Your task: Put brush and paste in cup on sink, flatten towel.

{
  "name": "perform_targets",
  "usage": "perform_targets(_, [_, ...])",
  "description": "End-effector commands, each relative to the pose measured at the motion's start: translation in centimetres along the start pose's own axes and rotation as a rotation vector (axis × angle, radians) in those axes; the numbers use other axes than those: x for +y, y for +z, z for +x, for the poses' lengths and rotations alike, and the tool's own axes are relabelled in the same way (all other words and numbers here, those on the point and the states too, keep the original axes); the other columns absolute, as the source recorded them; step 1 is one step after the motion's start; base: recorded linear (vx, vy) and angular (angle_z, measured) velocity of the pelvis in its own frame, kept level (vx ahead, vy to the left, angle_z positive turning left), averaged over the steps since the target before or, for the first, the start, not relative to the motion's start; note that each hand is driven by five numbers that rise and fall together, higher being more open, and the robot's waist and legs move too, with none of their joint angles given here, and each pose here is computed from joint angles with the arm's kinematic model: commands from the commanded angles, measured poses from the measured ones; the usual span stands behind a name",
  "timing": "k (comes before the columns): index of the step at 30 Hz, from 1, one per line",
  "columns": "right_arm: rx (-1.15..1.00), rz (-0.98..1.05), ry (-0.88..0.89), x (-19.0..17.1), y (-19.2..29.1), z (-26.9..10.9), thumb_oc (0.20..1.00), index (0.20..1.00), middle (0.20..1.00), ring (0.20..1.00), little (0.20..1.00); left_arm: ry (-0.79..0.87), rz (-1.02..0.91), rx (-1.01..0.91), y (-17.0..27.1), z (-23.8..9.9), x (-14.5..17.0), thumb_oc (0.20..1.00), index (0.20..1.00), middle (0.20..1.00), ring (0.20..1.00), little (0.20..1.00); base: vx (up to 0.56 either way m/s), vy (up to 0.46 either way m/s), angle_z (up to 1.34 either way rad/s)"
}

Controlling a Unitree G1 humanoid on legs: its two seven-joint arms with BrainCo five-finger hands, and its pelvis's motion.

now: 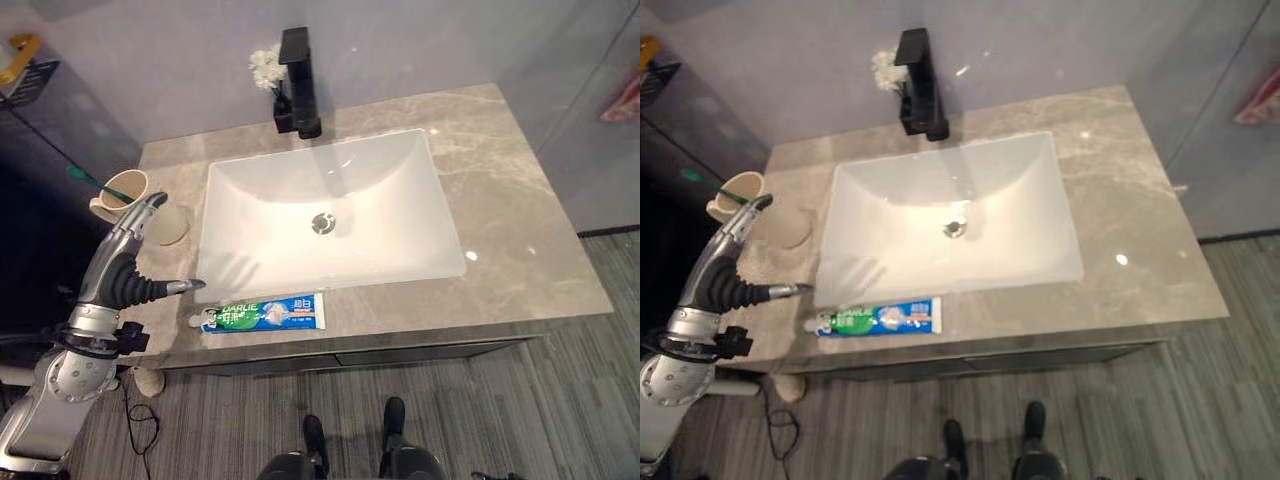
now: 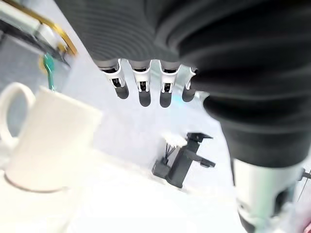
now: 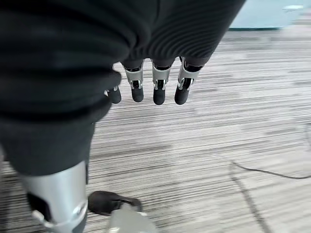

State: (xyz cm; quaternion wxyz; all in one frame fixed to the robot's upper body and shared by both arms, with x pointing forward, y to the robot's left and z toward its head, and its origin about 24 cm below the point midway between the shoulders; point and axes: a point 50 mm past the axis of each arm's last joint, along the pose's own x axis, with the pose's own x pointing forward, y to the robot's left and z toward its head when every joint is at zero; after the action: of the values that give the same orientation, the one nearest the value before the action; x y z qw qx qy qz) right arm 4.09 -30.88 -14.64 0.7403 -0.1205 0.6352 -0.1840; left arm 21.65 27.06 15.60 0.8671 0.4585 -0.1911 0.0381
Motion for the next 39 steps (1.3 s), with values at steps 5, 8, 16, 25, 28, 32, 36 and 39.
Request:
perform_targets(5, [0.006, -0.09, 0.035, 1.3, 0.5, 0.0, 1.0, 1.0, 1.0, 1.0, 1.0, -0.054, -0.006, -0.052, 0.8, 0.5, 1.0, 1.0, 1.0, 1.0, 1.0, 1.0, -0.03, 0.014, -0.01])
perform_targets(8, [-0.035, -0.097, 0.038, 1.4, 1.6, 0.0, 1.0, 1.0, 1.0, 1.0, 1.0, -0.09, 0.003, -0.073, 1.1, 0.7, 0.7, 1.0, 1.0, 1.0, 1.0, 1.0, -0.03, 0.003, 0.0])
perform_targets(16, [-0.108, -0.134, 0.01, 0.9, 3.7, -0.1, 1.0, 1.0, 1.0, 1.0, 1.0, -0.18, 0.023, -0.041, 0.4, 0.5, -0.2, 1.0, 1.0, 1.0, 1.0, 1.0, -0.01, 0.001, 0.0])
perform_targets(25, [-0.117, -0.161, -0.016, 0.5, 3.8, -0.1, 1.0, 1.0, 1.0, 1.0, 1.0, -0.26, 0.077, -0.057, 0.4, 0.9, -1.4, 1.0, 1.0, 1.0, 1.0, 1.0, 0.0, 0.0, 0.0])
perform_targets(28, [-0.112, -0.163, -0.02, 0.5, 3.6, -0.1, 1.0, 1.0, 1.0, 1.0, 1.0, -0.295, 0.089, -0.049, 0.1, 0.7, -2.0, 1.0, 1.0, 1.0, 1.0, 1.0, 0.0, 0.0, 0.0])
perform_targets(32, [-0.117, -0.156, -0.028, 0.5, 3.5, -0.1, 1.0, 1.0, 1.0, 1.0, 1.0, -0.334, 0.097, -0.052, 0.0, 0.6, -2.7, 1.0, 1.0, 1.0, 1.0, 1.0, 0.0, 0.0, 0.0])
perform_targets(36, [-0.128, -0.139, -0.028, 0.7, 3.5, -0.1, 1.0, 1.0, 1.0, 1.0, 1.0, -0.366, 0.101, -0.035, -0.4, 0.4, -3.6, 0.426, 0.426, 0.426, 0.426, 0.426, 0.0, 0.0, 0.0])
perform_targets(39, [-0.127, -0.13, -0.035, 0.7, 3.3, -0.1, 1.0, 1.0, 1.0, 1.0, 1.0, -0.372, 0.101, -0.038, -0.3, 0.3, -3.9, 0.2, 0.2, 0.2, 0.2, 0.2, 0.01, -0.01, 0.0])
